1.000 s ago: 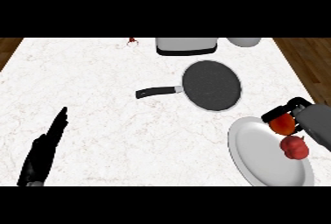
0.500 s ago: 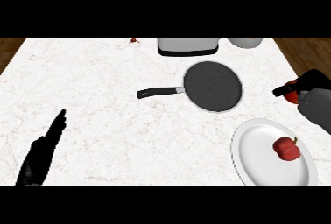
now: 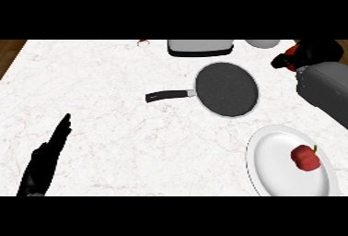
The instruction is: Pick the tomato from the plate and place it in the pan
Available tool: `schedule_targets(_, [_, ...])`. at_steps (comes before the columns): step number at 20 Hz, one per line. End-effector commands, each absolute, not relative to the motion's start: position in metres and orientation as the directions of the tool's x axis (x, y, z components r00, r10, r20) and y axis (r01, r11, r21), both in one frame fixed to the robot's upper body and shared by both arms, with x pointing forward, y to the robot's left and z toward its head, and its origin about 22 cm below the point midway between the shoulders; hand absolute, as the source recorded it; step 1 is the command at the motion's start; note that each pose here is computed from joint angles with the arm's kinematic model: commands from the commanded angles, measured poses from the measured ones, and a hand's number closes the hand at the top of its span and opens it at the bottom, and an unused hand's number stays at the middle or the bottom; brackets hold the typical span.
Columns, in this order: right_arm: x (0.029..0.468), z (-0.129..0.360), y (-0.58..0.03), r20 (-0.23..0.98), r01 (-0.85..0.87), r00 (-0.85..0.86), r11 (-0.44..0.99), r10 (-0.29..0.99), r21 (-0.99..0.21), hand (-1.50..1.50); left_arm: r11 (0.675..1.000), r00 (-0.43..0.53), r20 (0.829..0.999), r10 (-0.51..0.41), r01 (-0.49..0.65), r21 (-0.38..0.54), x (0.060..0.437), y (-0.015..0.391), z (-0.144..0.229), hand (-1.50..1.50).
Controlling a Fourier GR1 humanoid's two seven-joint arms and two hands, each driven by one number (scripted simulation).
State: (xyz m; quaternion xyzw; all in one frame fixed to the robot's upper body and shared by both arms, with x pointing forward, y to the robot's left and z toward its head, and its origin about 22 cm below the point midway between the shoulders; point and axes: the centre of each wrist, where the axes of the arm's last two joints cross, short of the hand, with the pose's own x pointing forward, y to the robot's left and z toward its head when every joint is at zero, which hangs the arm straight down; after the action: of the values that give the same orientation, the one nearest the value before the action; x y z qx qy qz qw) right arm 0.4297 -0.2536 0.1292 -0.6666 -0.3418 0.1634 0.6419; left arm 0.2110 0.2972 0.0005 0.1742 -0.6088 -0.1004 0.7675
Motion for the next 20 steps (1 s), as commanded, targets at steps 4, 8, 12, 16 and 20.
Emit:
schedule_targets(4, [0.439,0.138,-0.207,0.452,0.434,0.732,0.163,0.509,-0.886,1.5,0.92,0.206,0.904,-0.375,-0.04,0.39,0.211,0.283,-0.002,0.0])
schedule_targets(8, [0.445,0.129,-0.211,0.512,0.475,0.732,0.202,0.449,-0.856,1.5,0.923,0.197,0.906,-0.374,-0.019,0.385,0.216,0.291,0.009,0.0])
schedule_targets(12, [0.442,0.09,-0.226,0.509,0.471,0.756,0.197,0.411,-0.86,1.5,0.921,0.163,0.91,-0.382,-0.02,0.39,0.226,0.284,0.013,0.0])
schedule_targets(16, [0.444,0.073,-0.24,0.468,0.404,0.796,0.239,0.385,-0.883,1.5,0.925,0.146,0.914,-0.378,0.019,0.38,0.23,0.275,0.023,0.0])
schedule_targets(20, [0.441,0.061,-0.234,0.383,0.265,0.809,0.305,0.446,-0.915,1.5,0.926,0.123,0.918,-0.377,0.027,0.377,0.236,0.272,0.014,0.0])
